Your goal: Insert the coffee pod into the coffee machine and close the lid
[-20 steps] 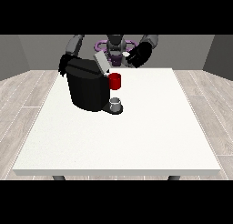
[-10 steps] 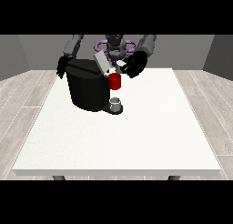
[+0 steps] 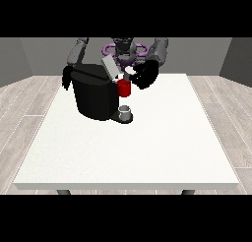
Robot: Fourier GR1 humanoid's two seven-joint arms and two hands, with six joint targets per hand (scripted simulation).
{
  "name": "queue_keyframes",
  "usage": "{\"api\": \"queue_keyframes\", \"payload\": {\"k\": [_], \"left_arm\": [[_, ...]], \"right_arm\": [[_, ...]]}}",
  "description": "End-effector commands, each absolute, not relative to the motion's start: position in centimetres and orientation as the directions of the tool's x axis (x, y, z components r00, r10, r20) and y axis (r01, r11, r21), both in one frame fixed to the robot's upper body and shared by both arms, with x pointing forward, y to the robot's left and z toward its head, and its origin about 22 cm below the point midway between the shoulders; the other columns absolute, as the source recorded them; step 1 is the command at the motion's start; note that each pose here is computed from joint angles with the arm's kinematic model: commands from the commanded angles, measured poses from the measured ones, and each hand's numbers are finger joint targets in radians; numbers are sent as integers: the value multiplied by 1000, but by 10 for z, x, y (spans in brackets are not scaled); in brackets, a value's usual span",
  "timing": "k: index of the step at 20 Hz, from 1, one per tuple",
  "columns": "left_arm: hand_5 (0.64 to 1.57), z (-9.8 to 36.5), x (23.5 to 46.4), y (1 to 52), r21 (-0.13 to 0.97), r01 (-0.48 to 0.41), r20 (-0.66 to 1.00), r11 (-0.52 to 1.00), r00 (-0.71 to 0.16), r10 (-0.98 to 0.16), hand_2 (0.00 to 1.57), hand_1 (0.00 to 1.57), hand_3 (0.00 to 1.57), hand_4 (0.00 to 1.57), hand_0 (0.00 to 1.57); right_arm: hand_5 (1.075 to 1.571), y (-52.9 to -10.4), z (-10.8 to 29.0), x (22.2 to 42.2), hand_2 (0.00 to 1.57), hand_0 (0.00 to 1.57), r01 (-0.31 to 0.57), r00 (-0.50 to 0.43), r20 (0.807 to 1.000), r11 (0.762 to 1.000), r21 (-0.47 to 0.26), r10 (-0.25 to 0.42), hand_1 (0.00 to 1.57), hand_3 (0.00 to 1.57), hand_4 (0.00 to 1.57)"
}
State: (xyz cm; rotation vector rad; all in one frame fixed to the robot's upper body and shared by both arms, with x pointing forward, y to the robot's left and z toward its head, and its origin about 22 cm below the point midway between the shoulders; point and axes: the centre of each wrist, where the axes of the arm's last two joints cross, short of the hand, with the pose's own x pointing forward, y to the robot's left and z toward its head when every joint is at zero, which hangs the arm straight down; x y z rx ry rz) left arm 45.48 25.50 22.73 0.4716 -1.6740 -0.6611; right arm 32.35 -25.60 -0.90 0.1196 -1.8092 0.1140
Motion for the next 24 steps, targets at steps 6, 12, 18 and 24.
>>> {"api": "queue_keyframes", "payload": {"k": [6,12,18,24], "left_arm": [[1571,238,455,271,700,33,702,714,-217,-678,1529,1523,1442,698,1523],[1571,267,457,262,695,-31,693,718,-234,-682,1457,1431,1362,608,1431],[1571,265,459,250,701,-15,692,713,-230,-684,1438,1412,1367,628,1412],[1571,200,454,218,587,136,775,798,-378,-506,0,0,0,0,0]], "right_arm": [[1571,-268,-11,328,0,0,-129,-227,974,992,-14,-16,0,0,242],[1571,-249,7,347,0,0,-127,-255,967,992,-20,-13,0,0,231],[1571,-248,-11,341,0,0,-141,-226,974,990,-22,-10,0,0,260],[1571,-294,-25,335,0,0,-25,-192,980,999,41,-45,0,0,326]]}}
